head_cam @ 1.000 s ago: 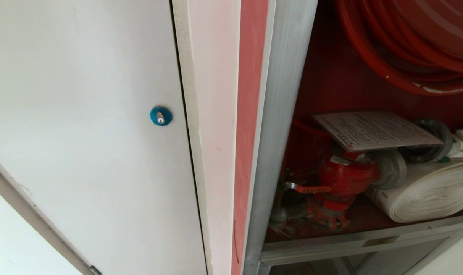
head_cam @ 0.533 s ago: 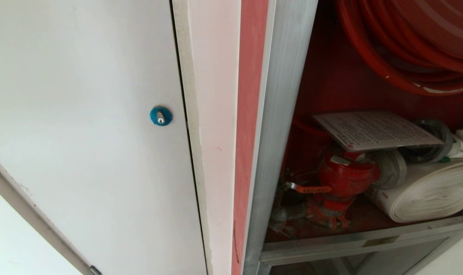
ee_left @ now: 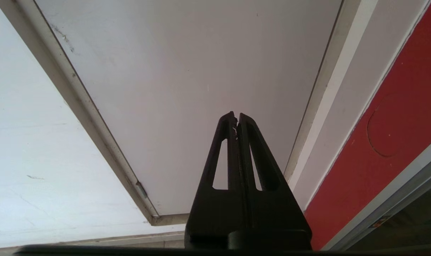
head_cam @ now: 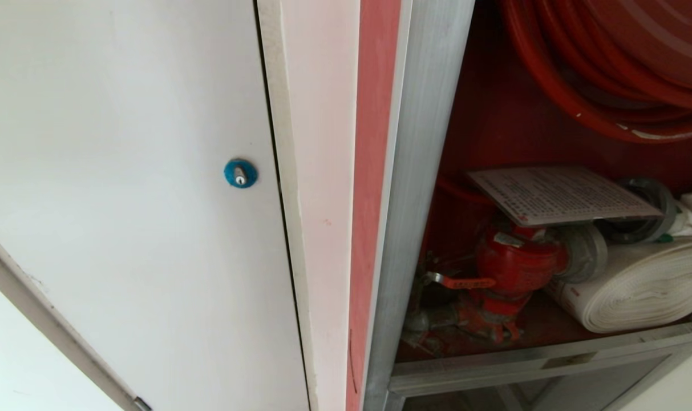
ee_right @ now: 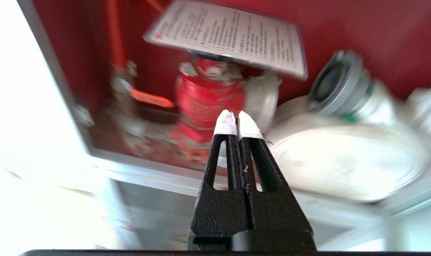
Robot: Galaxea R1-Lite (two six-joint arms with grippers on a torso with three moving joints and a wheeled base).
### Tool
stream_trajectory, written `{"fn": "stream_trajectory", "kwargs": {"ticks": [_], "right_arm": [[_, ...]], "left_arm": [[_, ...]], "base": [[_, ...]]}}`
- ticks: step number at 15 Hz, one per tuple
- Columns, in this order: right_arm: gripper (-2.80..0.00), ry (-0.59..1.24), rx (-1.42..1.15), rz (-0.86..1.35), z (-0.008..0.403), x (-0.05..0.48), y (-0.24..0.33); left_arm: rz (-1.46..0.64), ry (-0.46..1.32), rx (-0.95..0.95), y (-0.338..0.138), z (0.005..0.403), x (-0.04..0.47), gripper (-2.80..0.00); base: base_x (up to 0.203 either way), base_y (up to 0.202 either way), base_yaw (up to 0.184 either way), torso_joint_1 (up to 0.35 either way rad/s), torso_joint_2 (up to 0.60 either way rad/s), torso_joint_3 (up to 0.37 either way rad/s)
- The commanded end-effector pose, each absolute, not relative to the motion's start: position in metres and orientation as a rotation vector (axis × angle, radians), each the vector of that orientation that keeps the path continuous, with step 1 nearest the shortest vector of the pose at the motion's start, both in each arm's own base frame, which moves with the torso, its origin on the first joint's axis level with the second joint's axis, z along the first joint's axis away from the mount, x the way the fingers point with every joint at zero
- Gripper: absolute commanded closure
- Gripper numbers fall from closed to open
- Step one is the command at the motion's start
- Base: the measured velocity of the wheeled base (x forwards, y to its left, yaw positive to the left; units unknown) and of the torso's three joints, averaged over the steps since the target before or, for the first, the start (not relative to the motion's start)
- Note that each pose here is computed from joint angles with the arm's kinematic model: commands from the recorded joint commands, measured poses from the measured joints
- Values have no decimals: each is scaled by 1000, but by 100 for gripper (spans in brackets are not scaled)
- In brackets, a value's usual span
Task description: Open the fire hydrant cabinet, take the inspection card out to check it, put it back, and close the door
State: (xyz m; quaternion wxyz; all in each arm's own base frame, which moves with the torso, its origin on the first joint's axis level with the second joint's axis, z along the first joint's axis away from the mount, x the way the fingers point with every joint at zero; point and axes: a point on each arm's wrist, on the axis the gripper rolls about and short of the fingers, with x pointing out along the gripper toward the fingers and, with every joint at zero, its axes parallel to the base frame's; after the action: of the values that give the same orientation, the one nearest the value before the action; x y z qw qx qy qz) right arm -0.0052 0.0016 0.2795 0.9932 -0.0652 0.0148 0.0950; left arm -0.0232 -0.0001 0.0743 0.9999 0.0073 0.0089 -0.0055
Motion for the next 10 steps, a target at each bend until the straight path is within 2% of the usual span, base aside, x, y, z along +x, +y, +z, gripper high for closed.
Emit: {"fn": "stream_trajectory", "kwargs": {"ticks": [1, 5, 10], "right_arm": [[0, -18, -85, 170, 273, -23, 0], [0, -70, -63, 54, 244, -50, 2], [0, -38, 10, 62, 173, -59, 2]], "left_arm": [[-11, 17, 14, 0, 74, -23, 0], [-11, 17, 14, 0, 74, -23, 0], [-11, 17, 14, 0, 74, -23, 0]], "base": [[0, 0, 0, 0, 0, 0], [0, 0, 0, 0, 0, 0], [0, 0, 0, 0, 0, 0]]}}
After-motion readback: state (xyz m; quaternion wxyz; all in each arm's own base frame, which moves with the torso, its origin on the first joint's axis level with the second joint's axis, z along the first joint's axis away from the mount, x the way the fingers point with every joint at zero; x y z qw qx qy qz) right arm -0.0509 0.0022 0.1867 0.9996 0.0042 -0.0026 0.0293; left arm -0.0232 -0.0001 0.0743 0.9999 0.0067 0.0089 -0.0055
